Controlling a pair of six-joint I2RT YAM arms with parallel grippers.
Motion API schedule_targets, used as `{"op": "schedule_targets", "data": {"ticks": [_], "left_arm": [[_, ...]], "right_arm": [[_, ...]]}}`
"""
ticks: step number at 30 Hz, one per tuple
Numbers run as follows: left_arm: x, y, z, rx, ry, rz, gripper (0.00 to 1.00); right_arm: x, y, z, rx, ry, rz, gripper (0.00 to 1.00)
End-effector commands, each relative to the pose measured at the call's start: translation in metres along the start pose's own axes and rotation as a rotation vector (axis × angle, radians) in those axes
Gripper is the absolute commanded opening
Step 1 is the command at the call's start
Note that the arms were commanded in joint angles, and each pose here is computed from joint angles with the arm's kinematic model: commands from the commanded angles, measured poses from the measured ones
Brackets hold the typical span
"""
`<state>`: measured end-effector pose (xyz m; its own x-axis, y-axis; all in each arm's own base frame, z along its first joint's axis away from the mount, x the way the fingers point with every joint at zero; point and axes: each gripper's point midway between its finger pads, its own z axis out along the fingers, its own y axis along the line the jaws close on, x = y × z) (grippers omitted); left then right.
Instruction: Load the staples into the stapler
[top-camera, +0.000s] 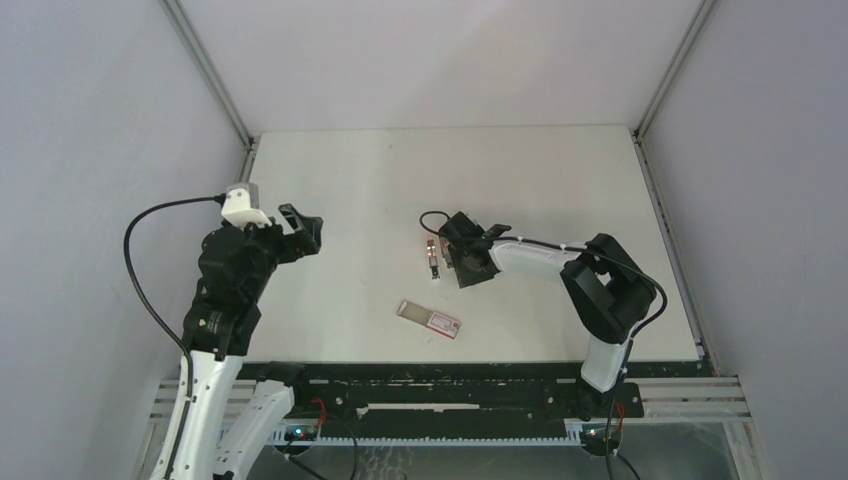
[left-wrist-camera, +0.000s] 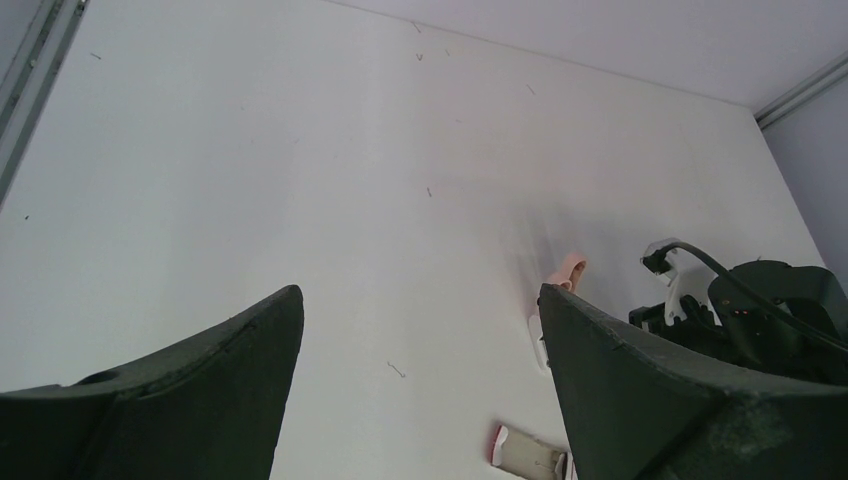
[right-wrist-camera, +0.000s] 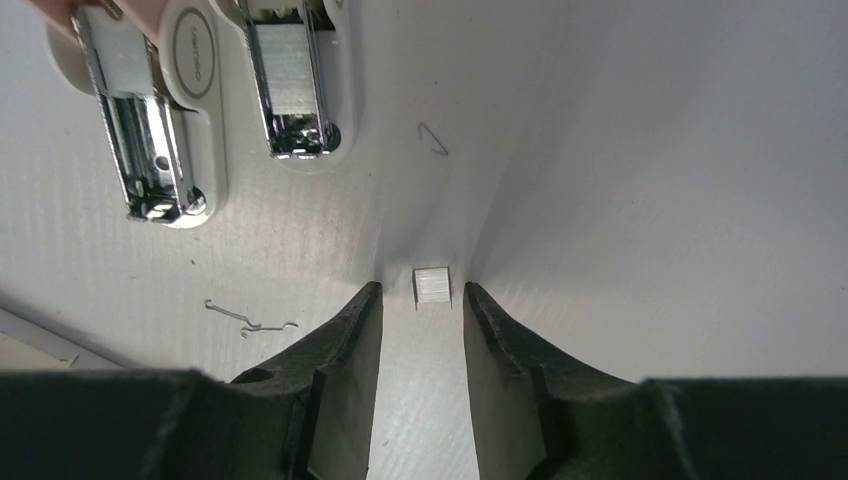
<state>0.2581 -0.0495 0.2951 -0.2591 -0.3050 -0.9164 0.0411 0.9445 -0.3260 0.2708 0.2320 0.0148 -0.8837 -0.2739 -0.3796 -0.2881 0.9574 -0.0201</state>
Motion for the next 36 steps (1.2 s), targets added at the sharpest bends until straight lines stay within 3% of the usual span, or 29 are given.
{"op": "schedule_targets", "data": {"ticks": [1,28,36], "left_arm": [[0.002,0.000,0.005,0.015,-0.011,-0.016,0.91],[0.004,-0.002,0.007,0.028,-0.004,-0.036,0.90],[0.032,-0.044,0.020,0.257,0.034,-0.208,0.85]], "right_arm": [[-0.024,0.005,-0.002,0.000,-0.068,0.001,0.34],[-0.027,0.004,-0.009,0.002,-0.082,0.002,0.17],[-0.050,0.017,-0.056,-0.178,-0.199,0.056,0.16]]}}
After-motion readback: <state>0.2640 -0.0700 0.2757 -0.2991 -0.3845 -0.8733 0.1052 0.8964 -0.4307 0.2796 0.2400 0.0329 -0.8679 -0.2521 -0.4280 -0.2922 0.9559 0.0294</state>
